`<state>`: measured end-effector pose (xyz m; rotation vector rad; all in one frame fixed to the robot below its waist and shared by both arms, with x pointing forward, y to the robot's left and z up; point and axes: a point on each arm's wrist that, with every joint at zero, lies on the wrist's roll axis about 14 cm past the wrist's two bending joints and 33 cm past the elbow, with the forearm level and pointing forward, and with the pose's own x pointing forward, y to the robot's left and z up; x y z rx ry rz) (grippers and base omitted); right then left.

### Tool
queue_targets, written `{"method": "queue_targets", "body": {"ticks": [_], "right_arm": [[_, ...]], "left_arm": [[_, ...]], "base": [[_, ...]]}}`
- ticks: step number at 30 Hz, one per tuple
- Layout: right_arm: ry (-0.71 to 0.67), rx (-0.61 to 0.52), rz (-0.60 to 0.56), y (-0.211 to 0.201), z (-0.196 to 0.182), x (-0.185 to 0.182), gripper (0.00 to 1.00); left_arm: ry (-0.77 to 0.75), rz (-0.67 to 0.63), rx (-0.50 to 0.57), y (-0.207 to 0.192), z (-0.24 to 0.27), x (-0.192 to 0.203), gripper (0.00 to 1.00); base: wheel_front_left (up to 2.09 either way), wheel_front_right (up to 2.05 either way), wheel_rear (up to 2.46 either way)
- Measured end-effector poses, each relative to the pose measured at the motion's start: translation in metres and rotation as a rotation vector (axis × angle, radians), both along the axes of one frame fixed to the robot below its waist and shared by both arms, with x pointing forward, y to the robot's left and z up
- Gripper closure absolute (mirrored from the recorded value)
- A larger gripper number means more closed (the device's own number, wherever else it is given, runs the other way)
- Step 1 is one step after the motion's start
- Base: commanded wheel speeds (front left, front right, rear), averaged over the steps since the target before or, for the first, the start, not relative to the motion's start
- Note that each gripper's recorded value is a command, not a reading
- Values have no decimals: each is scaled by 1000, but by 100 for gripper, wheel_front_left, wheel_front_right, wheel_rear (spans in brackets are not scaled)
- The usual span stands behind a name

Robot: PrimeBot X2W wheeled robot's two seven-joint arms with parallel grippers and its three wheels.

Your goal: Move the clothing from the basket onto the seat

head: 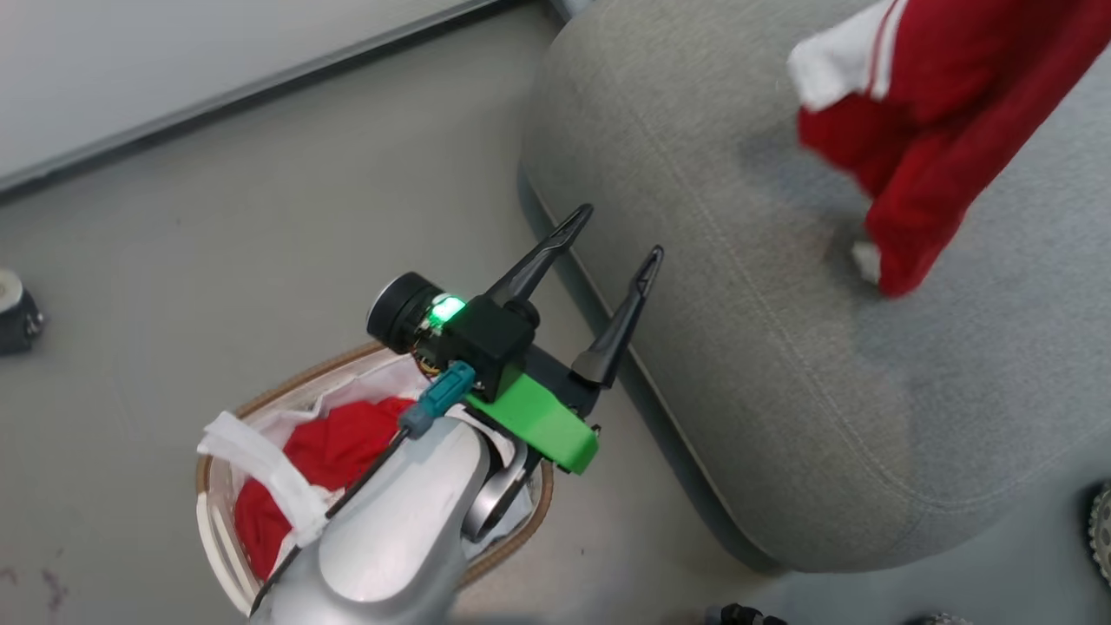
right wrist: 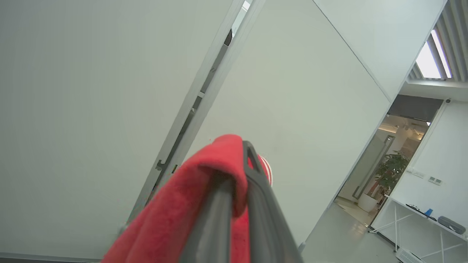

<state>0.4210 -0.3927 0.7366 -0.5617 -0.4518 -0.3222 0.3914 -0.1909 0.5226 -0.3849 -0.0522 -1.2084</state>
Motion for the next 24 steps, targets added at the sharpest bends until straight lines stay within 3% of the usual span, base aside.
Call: {"method": "queue_targets", "body": {"ticks": [5,9,12,16,20,24], "right_arm": [[29,-27,-93,-35,5,33,100],[103,-2,-147,-57,-24,61,100],[165,63,-172,-66,-63,79,100],[307,179,-198,-69,-148,91,100],[423,305,-207,-56,-227,85,100],[512,421,-232,-43,-286,56,100]], "left_arm": [[11,-17,0,3,-15,8,0],[30,-14,7,8,-31,20,0],[56,2,18,14,-47,30,0],[97,34,38,25,-69,43,0],[135,71,72,38,-90,51,0],[159,107,94,49,-100,59,0]], "base": [[0,0,0],[0,0,0],[0,0,0],[0,0,0],[0,0,0],[0,0,0]]}}
